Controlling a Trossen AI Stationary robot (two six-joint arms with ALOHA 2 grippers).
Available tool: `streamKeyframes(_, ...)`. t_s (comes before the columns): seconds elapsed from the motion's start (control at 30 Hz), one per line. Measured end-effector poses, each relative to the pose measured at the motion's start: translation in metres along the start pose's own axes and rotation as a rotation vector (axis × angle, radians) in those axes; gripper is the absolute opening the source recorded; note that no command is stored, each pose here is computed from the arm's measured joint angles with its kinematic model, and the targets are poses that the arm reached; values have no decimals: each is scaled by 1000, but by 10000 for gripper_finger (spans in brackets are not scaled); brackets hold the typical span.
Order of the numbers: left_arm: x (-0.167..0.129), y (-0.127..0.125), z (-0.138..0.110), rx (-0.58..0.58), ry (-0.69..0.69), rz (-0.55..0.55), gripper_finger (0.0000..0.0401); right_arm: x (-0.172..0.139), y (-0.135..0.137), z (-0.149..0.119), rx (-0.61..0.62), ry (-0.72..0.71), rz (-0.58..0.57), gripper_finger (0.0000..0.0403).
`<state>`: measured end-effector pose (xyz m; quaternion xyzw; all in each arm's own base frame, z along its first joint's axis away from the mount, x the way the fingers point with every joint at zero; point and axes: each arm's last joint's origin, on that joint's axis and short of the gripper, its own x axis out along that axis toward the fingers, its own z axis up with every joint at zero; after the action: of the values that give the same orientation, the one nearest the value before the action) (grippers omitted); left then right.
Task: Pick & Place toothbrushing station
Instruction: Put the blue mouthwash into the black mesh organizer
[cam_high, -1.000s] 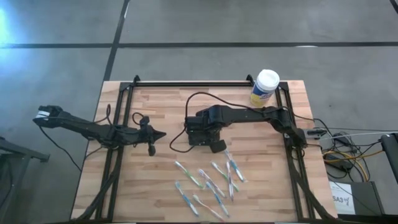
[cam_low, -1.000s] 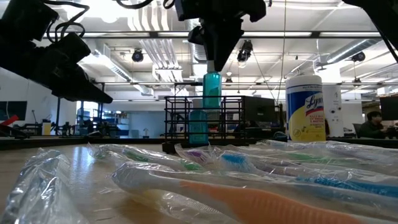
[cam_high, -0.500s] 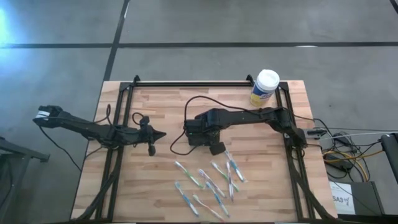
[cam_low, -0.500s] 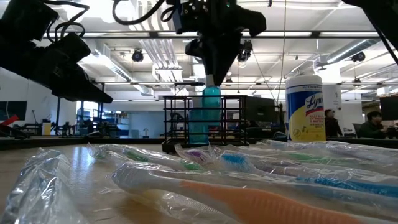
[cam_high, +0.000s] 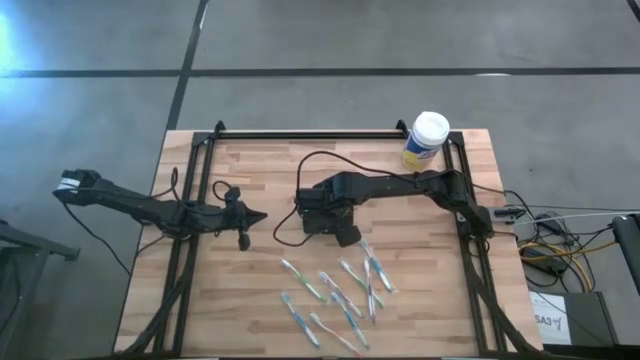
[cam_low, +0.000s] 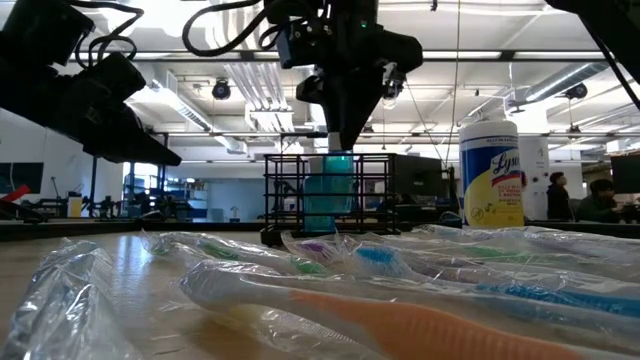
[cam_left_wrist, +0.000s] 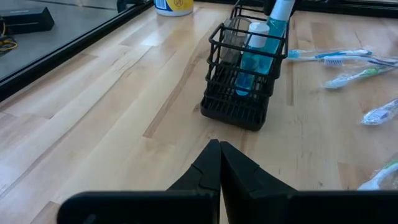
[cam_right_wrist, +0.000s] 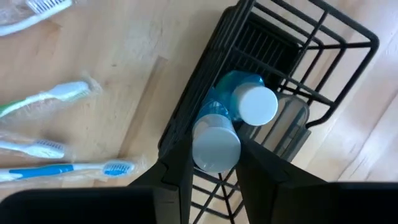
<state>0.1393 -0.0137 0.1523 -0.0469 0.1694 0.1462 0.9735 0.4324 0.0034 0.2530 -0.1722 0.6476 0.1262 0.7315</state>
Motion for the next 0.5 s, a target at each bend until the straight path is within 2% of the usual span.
streamKeyframes(0.17,0,0,0,1,2,0,3,4,-5,1,10,-49,39,89)
streamKeyframes(0.5,0,0,-2,8,16,4,3,18,-12,-8,23,-11,66,89)
